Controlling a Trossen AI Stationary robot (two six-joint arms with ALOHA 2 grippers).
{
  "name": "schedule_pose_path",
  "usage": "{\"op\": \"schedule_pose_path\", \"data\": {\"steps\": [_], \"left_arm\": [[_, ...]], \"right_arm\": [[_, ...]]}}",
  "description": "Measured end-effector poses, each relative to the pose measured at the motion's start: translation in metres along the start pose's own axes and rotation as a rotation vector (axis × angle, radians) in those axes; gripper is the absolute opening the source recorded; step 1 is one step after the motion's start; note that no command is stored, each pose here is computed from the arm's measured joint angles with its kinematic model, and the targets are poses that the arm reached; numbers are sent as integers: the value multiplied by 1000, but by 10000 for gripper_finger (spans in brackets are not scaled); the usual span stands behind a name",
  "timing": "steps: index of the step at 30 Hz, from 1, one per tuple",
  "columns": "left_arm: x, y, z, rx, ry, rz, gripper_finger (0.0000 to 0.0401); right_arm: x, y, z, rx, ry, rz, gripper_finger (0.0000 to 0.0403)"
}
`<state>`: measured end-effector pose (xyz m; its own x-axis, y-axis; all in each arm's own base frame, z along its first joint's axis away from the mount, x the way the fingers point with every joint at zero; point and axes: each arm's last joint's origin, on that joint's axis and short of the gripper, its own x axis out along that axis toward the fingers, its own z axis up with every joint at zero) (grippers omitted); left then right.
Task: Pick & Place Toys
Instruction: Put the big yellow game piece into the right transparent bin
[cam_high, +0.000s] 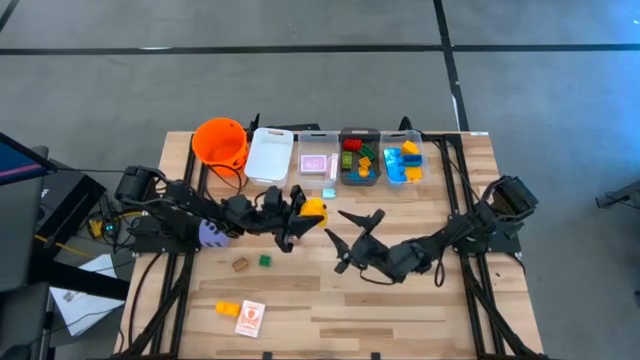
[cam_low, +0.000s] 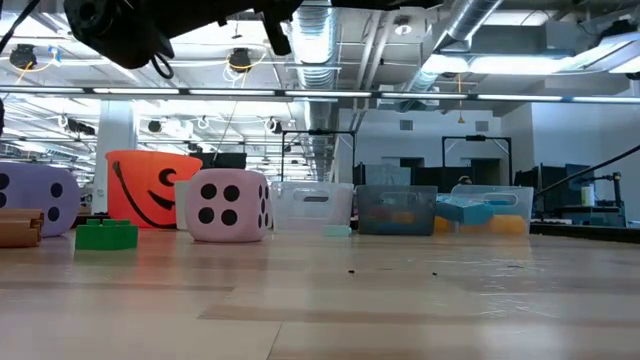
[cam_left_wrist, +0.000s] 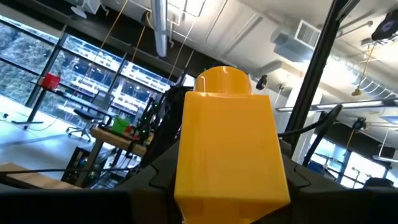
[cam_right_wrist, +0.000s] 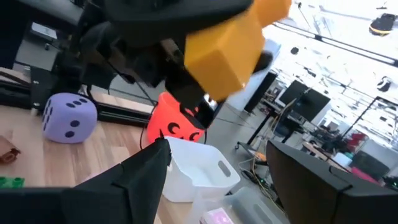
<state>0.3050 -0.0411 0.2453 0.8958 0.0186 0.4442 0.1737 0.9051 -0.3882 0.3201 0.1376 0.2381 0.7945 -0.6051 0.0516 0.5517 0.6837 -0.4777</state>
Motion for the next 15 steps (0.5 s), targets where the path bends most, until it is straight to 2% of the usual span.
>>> {"op": "schedule_pose_path", "data": {"steps": [7, 15], "left_arm": [[0, 4, 0, 0, -3, 53, 130], [1, 9, 2, -82, -17, 71, 130]], "right_arm": [[2, -4, 5, -48, -42, -1, 265], [2, -3, 6, -148, -80, 36, 265]]}}
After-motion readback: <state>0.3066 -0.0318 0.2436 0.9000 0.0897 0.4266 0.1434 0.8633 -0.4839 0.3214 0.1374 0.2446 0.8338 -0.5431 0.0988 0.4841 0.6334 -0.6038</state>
